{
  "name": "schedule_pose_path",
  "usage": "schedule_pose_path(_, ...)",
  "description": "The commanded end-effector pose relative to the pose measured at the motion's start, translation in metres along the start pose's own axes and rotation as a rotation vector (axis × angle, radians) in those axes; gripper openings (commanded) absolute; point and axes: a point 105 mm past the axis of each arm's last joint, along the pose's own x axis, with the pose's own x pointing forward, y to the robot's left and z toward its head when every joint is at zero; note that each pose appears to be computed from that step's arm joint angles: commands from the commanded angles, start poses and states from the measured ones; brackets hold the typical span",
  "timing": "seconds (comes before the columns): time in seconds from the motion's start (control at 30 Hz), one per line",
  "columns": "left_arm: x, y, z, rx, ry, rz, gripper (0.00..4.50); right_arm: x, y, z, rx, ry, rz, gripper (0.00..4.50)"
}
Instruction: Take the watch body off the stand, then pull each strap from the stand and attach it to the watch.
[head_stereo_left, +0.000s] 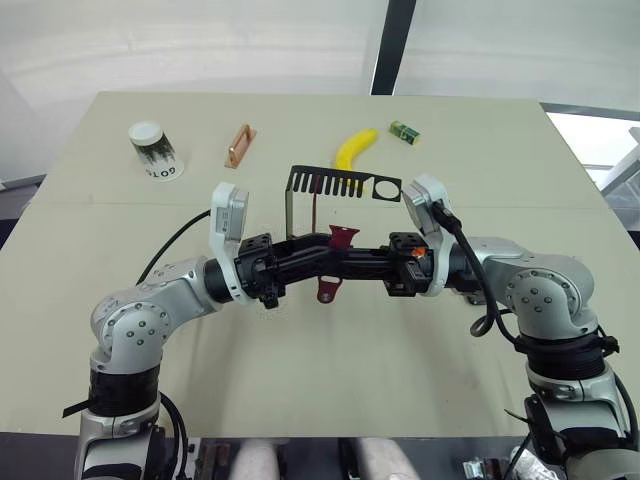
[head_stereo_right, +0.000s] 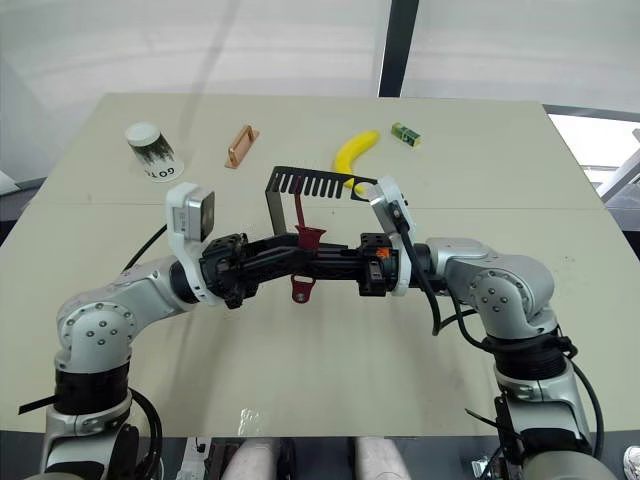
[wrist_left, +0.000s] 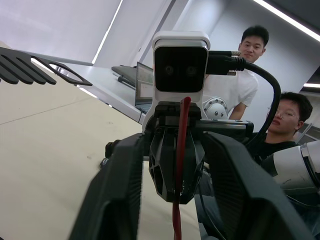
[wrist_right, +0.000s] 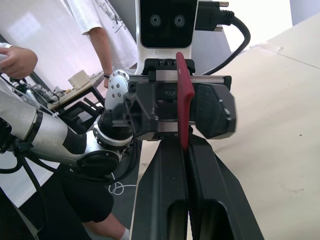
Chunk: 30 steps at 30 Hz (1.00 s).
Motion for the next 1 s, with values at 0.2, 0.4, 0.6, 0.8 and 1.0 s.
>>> schedule_pose_path(0.2, 0.0068, -0.0099, 0.0050, -0.018, -0.045, -0.053, 1.92, 0.0007, 0.0081, 0.0060, -0.038, 0.003, 0.048, 0.00)
schedule_pose_path(0.4, 0.0081, -0.0077, 0.0069, -0.012, -0.041, -0.051, 1.92, 0.0009, 0.0085, 0.0053, -0.034, 0.003, 0.054, 0.00)
schedule_pose_path(0.6, 0.0086, -0.0076, 0.0061, -0.011, -0.043, -0.052, 1.92, 0.0016, 0.0097, 0.0030, -0.032, 0.007, 0.058, 0.00)
schedule_pose_path(0.8, 0.0101, -0.0084, 0.0047, -0.007, -0.038, -0.055, 1.92, 0.0007, 0.0104, 0.0029, -0.032, 0.006, 0.060, 0.00)
schedule_pose_path(1.0, 0.0099, -0.0082, 0.0063, -0.008, -0.047, -0.061, 1.92, 0.0012, 0.0101, 0.0025, -0.032, 0.008, 0.062, 0.00)
